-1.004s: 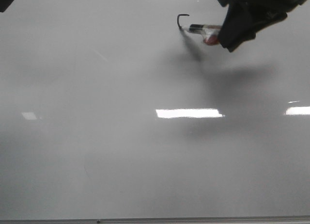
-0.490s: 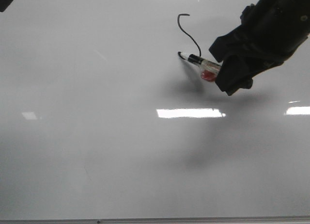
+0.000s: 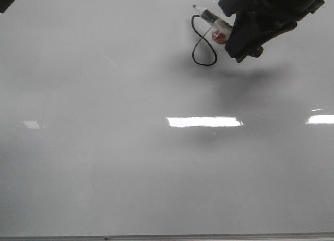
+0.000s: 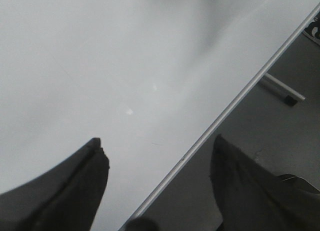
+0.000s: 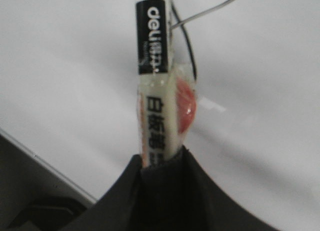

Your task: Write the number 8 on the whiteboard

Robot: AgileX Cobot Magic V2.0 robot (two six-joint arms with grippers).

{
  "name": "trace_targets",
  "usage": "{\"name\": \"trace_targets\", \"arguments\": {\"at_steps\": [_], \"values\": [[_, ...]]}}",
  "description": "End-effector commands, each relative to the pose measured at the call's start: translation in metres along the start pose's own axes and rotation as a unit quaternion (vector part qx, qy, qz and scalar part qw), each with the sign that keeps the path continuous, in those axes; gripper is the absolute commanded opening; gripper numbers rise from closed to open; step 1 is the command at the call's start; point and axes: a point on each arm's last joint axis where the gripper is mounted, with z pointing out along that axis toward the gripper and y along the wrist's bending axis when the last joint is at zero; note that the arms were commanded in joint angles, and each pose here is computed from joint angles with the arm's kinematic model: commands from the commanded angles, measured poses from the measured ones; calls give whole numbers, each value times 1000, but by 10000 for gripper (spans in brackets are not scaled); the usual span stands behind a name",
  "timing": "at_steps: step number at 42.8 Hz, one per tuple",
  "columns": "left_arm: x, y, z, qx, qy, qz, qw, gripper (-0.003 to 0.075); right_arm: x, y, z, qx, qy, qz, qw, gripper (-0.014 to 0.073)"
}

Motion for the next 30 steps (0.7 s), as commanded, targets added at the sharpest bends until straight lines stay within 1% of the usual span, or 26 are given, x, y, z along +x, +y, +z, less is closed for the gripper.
{"name": "trace_targets", "arguments": {"at_steps": [1,6,8,11,13,17,21,22,25,28,30], "values": [[-12,2,-10,-14,-48,-11,999,440,-10,4,-29,1,-32,-17,999,-68],[-12,2,-10,-14,-49,-10,999,440,10,12,-47,-6,-23,-34,999,-68],[-12,1,-10,-12,-52,0,999,440,17,16,-56,-9,-25,-43,999,-68],[-15,-4,-8,7,-59,32,998,440,31,24,-68,-19,-16,-74,997,-68],[-19,-11,-5,30,-69,52,996,442,39,30,-76,-31,-4,-107,994,-68],[-29,-25,1,75,-75,89,990,452,51,44,-92,-65,22,-180,981,-68],[-41,-44,9,120,-72,140,980,519,61,59,-109,-108,35,-233,966,-68],[-45,-48,11,128,-73,149,978,540,62,62,-111,-117,38,-241,963,-68],[-54,-61,18,153,-74,176,969,567,67,70,-121,-145,36,-272,951,-68],[-63,-74,24,175,-75,194,962,567,71,75,-126,-160,38,-289,943,-68],[-69,-82,31,189,-70,204,958,567,72,76,-127,-166,43,-290,942,-68]]}}
